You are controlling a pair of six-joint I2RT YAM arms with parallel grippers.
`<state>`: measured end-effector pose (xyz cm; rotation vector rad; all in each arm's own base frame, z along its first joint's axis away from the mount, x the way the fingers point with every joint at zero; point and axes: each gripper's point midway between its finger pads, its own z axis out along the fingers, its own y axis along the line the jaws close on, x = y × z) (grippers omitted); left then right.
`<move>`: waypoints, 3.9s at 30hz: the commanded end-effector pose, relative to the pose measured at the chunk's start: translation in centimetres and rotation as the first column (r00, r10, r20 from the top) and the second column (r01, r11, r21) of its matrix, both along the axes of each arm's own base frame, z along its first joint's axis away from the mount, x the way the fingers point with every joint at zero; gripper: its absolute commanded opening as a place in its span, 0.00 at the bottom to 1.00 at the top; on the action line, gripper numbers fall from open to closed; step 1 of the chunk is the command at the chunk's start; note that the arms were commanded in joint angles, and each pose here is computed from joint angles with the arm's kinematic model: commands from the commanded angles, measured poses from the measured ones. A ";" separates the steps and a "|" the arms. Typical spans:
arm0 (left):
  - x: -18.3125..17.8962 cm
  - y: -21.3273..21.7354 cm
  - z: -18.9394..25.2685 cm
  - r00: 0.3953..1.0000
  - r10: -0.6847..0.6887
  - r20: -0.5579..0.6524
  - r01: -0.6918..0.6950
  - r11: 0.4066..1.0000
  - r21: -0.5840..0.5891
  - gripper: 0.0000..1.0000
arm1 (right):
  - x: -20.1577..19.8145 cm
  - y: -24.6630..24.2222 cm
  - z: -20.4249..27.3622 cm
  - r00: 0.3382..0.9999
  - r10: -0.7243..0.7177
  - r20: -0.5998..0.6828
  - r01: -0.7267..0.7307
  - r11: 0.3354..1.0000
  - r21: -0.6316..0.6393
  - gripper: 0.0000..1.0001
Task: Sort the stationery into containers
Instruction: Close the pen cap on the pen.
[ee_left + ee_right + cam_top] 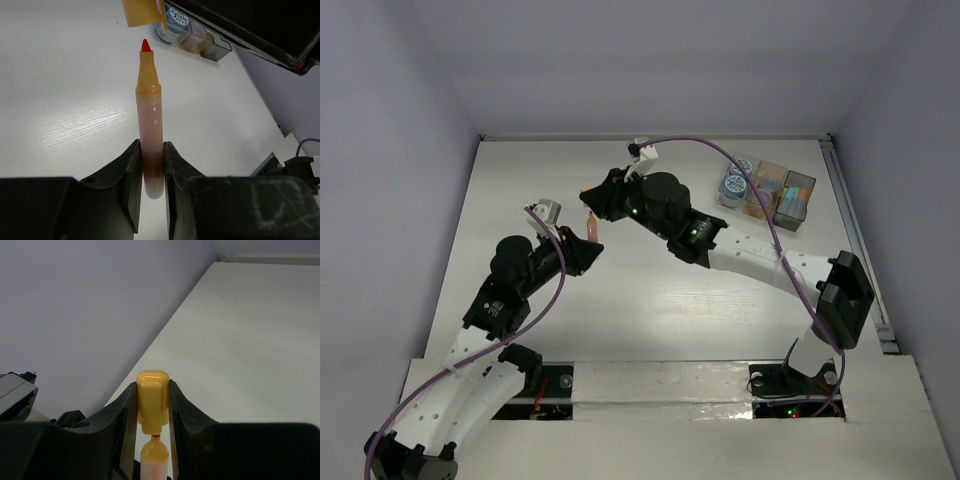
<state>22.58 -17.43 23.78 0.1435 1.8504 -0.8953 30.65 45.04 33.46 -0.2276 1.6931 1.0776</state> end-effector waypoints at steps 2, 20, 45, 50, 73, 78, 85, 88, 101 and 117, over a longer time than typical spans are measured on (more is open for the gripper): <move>0.2 0.0 1.9 0.998 0.011 0.055 -0.010 1.000 -0.027 0.00 | 0.6 -0.6 2.1 0.998 -0.047 0.046 0.045 0.998 0.038 0.00; 0.5 0.5 2.7 0.996 0.039 0.082 -0.037 0.999 -0.026 0.00 | -0.4 1.0 -0.1 1.000 -0.009 0.019 0.009 1.000 -0.006 0.00; 1.6 2.2 4.6 0.979 0.149 0.142 -0.147 0.989 -0.022 0.00 | -4.3 3.0 -3.2 0.999 0.042 -0.017 -0.043 0.999 -0.022 0.00; 1.6 2.3 6.2 0.971 0.150 0.187 -0.148 0.989 -0.026 0.00 | -5.0 2.6 -4.7 0.996 0.059 -0.060 -0.061 0.998 -0.033 0.00; 1.5 1.6 14.4 0.923 0.108 0.368 -0.088 0.994 -0.071 0.00 | -11.5 0.9 -9.7 0.931 0.314 -0.189 -0.329 0.943 -0.053 0.00; 1.9 1.9 17.4 0.895 0.143 0.422 -0.109 0.989 -0.104 0.00 | -12.6 -0.5 -13.2 0.916 0.308 -0.258 -0.334 0.941 -0.062 0.00; 3.1 0.8 18.9 0.894 0.125 0.430 -0.079 0.989 -0.122 0.00 | -15.8 -0.7 -17.7 0.897 0.294 -0.332 -0.350 0.929 -0.124 0.00; 3.4 0.5 19.7 0.892 0.117 0.436 -0.067 0.990 -0.128 0.00 | -17.0 -0.2 -18.8 0.879 0.316 -0.356 -0.376 0.920 -0.113 0.00; 2.8 1.0 26.0 0.834 0.156 0.530 -0.085 0.984 -0.156 0.00 | -19.5 0.4 -21.6 0.843 0.329 -0.425 -0.407 0.908 -0.104 0.00; 4.5 1.8 27.9 0.809 0.222 0.544 -0.175 0.975 -0.137 0.00 | -22.1 -0.4 -23.6 0.814 0.347 -0.466 -0.461 0.874 -0.153 0.00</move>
